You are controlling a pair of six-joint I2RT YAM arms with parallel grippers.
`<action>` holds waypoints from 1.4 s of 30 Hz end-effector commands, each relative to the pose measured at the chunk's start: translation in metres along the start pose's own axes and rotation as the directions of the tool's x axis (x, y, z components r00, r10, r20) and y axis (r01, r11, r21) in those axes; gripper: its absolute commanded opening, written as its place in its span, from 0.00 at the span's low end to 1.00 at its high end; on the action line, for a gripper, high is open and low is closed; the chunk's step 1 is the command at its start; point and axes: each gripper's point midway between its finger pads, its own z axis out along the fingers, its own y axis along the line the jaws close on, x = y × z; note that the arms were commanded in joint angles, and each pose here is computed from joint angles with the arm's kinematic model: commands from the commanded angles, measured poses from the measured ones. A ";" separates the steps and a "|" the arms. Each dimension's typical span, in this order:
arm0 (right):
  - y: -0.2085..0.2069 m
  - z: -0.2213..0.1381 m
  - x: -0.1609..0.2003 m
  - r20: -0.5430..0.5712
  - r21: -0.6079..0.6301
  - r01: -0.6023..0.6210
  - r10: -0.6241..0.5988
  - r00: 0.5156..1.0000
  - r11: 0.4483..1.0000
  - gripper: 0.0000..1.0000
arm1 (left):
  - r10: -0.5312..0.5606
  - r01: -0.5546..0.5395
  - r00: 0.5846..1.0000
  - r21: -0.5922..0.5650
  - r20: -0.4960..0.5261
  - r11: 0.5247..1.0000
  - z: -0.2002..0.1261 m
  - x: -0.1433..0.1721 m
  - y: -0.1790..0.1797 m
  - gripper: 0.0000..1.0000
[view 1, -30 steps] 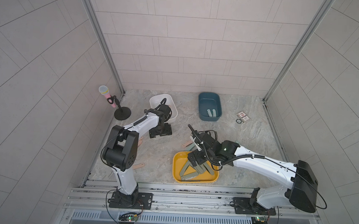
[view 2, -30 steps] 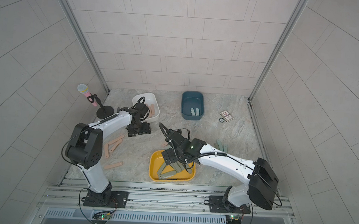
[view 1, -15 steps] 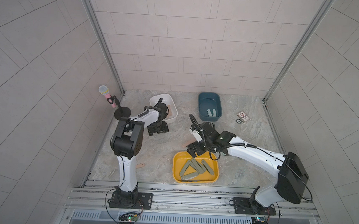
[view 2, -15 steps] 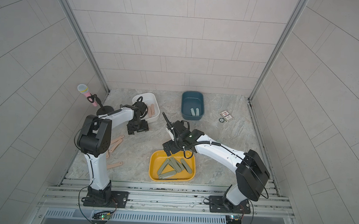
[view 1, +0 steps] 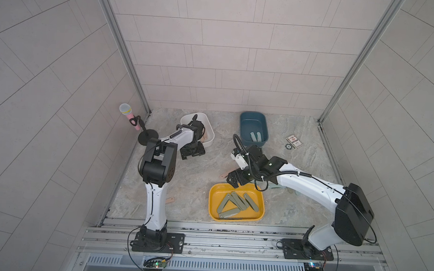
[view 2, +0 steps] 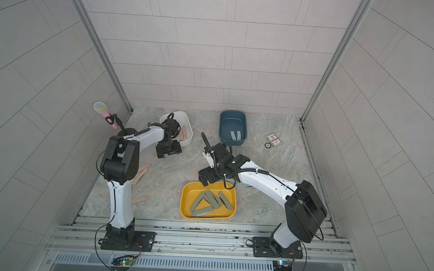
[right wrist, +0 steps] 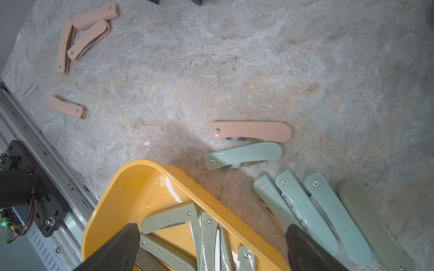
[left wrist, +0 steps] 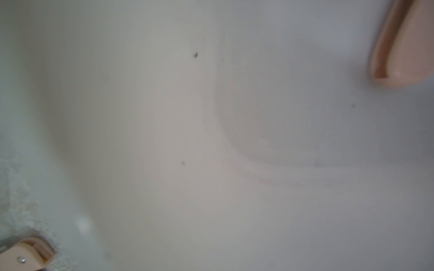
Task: Place the fruit knives into the storage box by color
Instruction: Pick up the fruit knife from the center of the board.
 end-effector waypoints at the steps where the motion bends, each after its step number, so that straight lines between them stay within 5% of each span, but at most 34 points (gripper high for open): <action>1: 0.000 -0.005 0.003 0.008 -0.026 -0.005 0.005 1.000 1.000 1.00 | -0.015 0.015 0.999 0.005 0.028 1.000 -0.014 0.000 0.000 0.82; 10: -0.003 -0.007 0.003 0.014 -0.049 -0.038 0.039 0.999 0.998 1.00 | 0.049 -0.047 0.998 -0.043 0.048 0.998 -0.014 -0.031 -0.001 1.00; 18: -0.006 -0.007 0.003 0.011 -0.051 -0.055 0.056 0.998 0.997 1.00 | 0.100 -0.100 0.995 0.019 0.008 0.995 0.005 -0.036 -0.021 0.97; 25: -0.008 -0.008 0.005 0.007 -0.042 -0.057 0.058 0.998 0.997 1.00 | 0.105 -0.104 0.994 0.033 -0.042 0.994 0.005 -0.020 -0.020 0.81; 42: -0.008 -0.017 0.007 0.017 -0.035 -0.060 0.060 0.998 0.998 1.00 | 0.173 -0.162 0.978 0.106 -0.113 0.981 -0.005 0.059 -0.025 0.81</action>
